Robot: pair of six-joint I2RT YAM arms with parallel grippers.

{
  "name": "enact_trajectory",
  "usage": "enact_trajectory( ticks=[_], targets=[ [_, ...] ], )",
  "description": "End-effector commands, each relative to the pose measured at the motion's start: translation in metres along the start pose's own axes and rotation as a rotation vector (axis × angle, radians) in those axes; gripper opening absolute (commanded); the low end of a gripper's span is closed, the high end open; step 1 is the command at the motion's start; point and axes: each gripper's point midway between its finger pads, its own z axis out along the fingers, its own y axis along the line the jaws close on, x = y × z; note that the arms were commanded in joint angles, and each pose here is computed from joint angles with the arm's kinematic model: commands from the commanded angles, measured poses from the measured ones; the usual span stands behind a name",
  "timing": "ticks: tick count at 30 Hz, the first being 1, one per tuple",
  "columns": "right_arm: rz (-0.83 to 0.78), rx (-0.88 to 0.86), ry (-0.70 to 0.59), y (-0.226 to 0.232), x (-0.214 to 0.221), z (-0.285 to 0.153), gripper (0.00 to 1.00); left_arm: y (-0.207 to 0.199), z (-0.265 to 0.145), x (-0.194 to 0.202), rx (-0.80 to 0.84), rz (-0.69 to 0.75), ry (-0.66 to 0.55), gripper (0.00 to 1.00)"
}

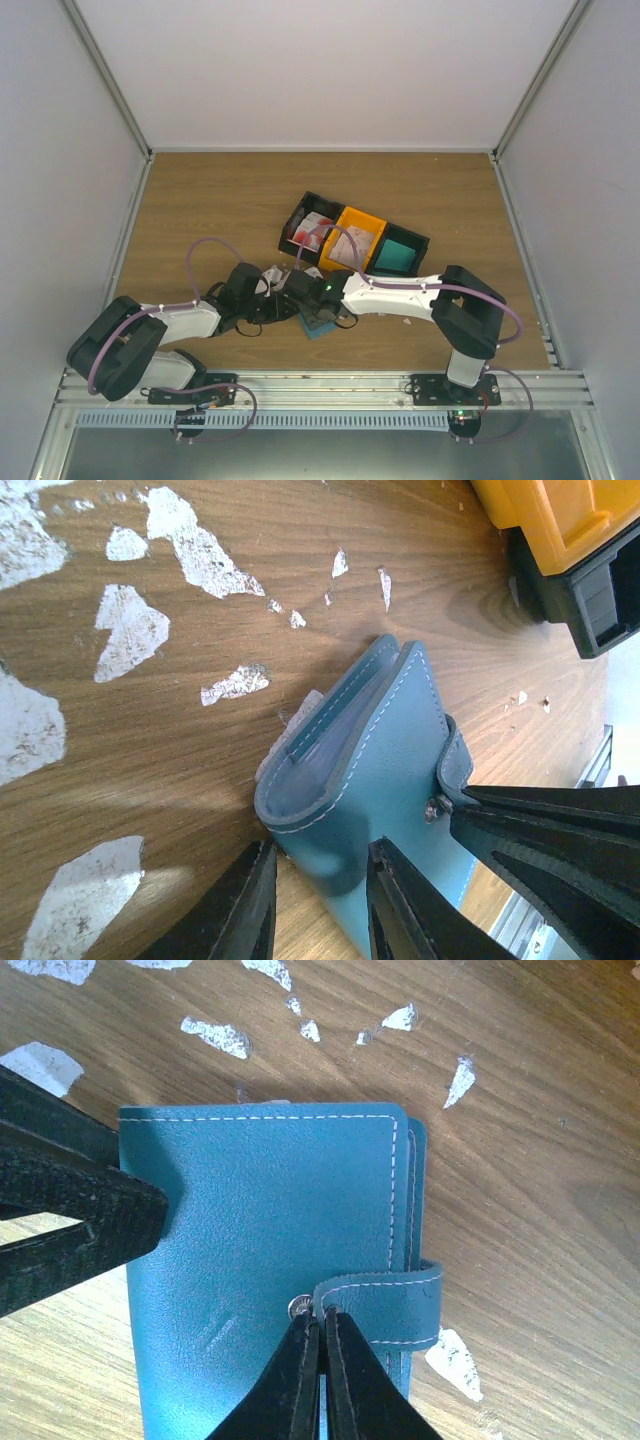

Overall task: Put the credit cards into the card holder
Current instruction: Close the card holder at the center of the board.

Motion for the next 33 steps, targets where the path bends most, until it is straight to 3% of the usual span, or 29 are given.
enact_trajectory(
  ticks=[1, 6, 10, 33],
  targets=[
    [0.027, -0.016, -0.029, 0.0002, -0.008, -0.0113, 0.04, -0.0042, -0.001, -0.0039, 0.023, 0.027, -0.021, 0.29],
    [0.026, -0.017, -0.032, 0.0002, -0.0088, -0.0127, 0.09, -0.0039, -0.0008, -0.0038, 0.022, 0.029, -0.02, 0.28],
    [0.028, -0.02, -0.034, 0.0003, -0.0096, -0.0132, 0.01, -0.004, -0.0006, -0.0039, 0.021, 0.029, -0.019, 0.28],
    [-0.007, -0.095, -0.033, -0.0004, -0.0077, -0.0117, 0.01, 0.0007, 0.0026, -0.0013, 0.011, 0.019, -0.007, 0.28]
  ],
)
